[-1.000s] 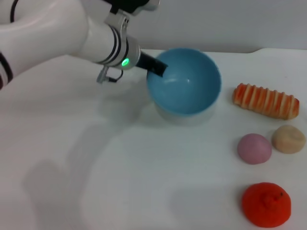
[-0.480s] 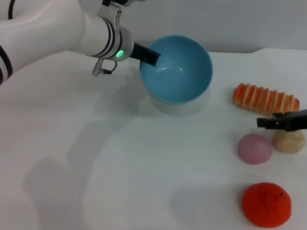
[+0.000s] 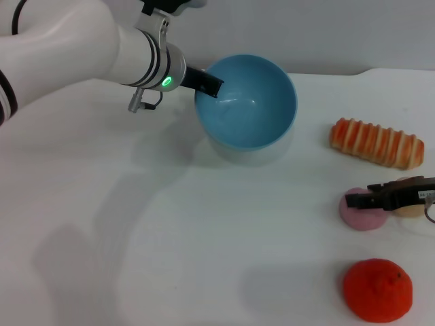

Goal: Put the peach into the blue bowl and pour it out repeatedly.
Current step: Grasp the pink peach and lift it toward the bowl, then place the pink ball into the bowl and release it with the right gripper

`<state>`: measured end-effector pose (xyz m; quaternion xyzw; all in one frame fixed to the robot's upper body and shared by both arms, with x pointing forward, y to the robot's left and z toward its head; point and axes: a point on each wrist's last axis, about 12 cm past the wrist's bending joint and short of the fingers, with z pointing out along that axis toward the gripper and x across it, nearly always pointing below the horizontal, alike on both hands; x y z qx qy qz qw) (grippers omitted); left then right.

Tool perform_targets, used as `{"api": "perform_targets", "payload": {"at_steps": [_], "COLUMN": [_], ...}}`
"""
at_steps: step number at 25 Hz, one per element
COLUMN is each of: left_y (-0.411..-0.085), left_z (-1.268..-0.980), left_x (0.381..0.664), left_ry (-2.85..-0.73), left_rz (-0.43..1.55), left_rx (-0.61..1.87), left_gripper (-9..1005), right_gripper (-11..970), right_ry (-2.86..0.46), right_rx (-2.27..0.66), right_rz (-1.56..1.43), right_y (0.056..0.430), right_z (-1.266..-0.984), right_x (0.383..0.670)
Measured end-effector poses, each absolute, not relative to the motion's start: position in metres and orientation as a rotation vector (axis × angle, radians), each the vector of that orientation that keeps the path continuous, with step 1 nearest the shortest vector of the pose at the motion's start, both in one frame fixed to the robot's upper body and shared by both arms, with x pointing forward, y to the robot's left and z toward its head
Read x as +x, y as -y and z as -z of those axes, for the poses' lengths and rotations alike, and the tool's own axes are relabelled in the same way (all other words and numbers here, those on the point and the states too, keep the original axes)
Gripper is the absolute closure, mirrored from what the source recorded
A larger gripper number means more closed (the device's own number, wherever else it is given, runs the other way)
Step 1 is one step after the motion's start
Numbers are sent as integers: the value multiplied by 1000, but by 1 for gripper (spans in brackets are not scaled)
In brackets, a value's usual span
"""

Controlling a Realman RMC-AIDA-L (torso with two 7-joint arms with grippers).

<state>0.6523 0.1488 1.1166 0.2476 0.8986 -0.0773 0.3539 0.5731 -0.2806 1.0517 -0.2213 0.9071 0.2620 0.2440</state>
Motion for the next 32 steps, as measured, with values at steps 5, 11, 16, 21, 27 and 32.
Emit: {"api": "perform_targets", "payload": {"at_steps": [5, 11, 16, 21, 27, 32], "left_y": [-149, -150, -151, -153, -147, -125], "left_z": [-1116, -1116, -1115, -1113, -1111, -1110], "left_x": [652, 652, 652, 651, 646, 638], "left_ry": [-2324, -2320, -2318, -2316, -2348, -2362], "left_rz": [199, 199, 199, 200, 204, 183], "left_rx": [639, 637, 630, 621, 669, 822], "left_gripper": [997, 997, 998, 998, 998, 998], "right_gripper": [331, 344, 569, 766, 858, 887], "right_ry": [-2474, -2471, -2455, -2373, -2200, -2040], "right_rx": [-596, -594, -614, -620, -710, -848], "right_rz": [-699, -683, -676, -698, -785, -917], "right_y": [279, 280, 280, 278, 273, 253], "right_z": [-1050, -1049, -1050, -1057, -1106, -1154], "right_x": [574, 575, 575, 580, 592, 596]}}
